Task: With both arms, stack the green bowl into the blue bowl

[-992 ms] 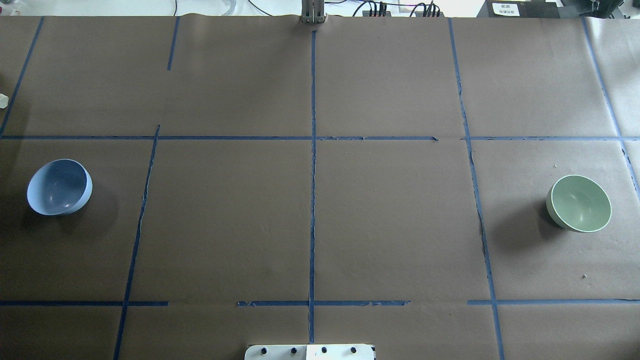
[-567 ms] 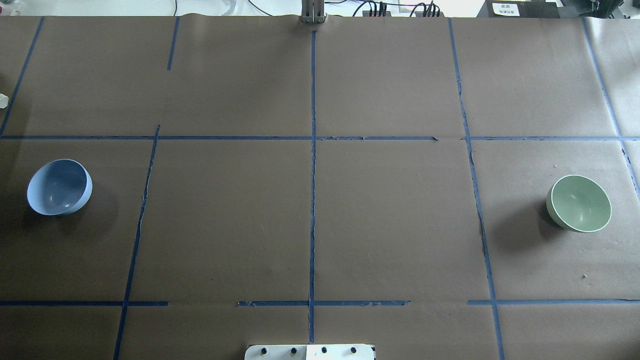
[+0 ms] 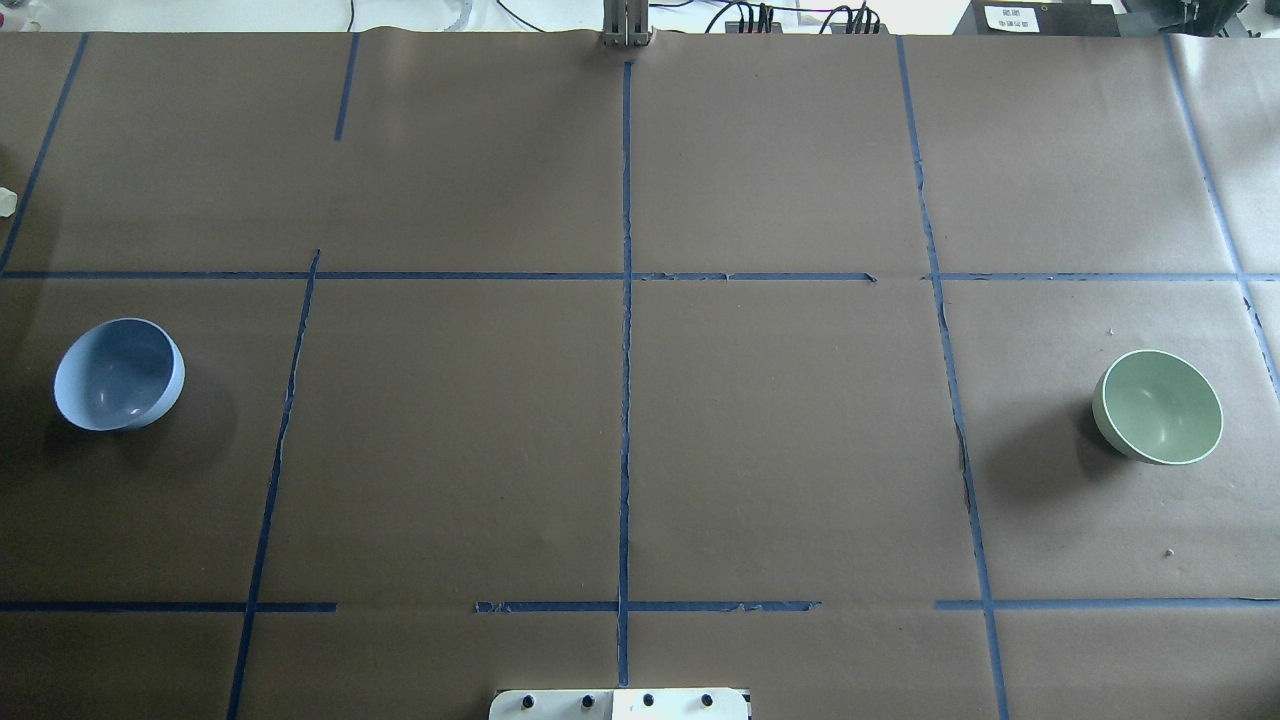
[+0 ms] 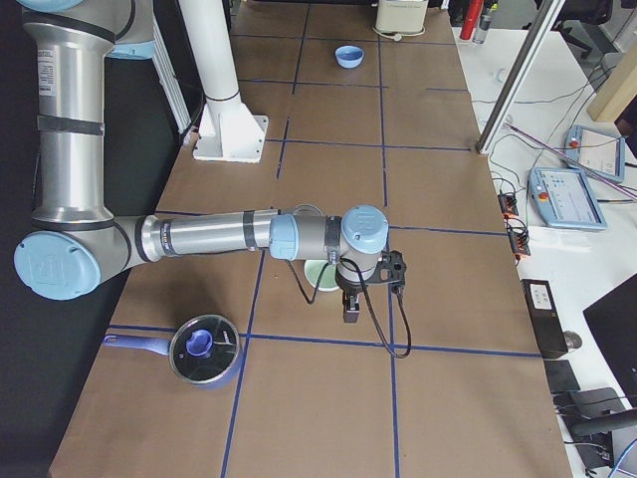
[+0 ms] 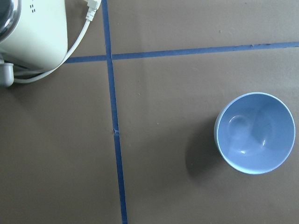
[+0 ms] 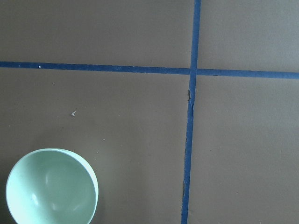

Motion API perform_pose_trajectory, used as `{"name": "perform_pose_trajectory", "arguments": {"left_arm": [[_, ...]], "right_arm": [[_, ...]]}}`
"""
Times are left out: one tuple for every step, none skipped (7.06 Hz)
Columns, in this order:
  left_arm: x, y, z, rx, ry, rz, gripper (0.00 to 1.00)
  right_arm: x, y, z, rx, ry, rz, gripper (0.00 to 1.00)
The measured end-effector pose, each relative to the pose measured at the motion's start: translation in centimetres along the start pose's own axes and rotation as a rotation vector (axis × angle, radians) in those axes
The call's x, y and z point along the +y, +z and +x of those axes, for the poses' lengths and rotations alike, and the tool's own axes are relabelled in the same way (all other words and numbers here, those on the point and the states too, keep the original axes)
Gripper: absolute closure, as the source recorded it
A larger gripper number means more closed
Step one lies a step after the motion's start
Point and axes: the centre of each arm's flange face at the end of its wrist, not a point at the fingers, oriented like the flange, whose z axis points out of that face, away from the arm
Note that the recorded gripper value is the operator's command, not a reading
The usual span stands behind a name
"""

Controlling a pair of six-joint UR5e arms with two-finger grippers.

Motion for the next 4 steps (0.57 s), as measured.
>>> {"name": "perform_pose_trajectory", "arguments": {"left_arm": [[0.1,0.4,0.1,0.001,0.003,0.008,0.0],[-0.1,1.5,1.0,0.003,-0.003,-0.005,0.0],[-0.5,3.2,2.7,0.006,-0.003,-0.026,0.0],[-0.9,4.9,4.5,0.012,-0.011,-0.036,0.01]], "right_arm": [[0.0,-0.1,-0.3,-0.001,-0.005,0.001,0.0],[-0.2,0.1,-0.8,-0.001,-0.018,-0.003,0.0],[-0.5,0.7,-2.0,-0.001,-0.041,-0.015,0.0],[-0.8,1.1,-2.8,-0.002,-0.057,-0.024,0.0]]}}
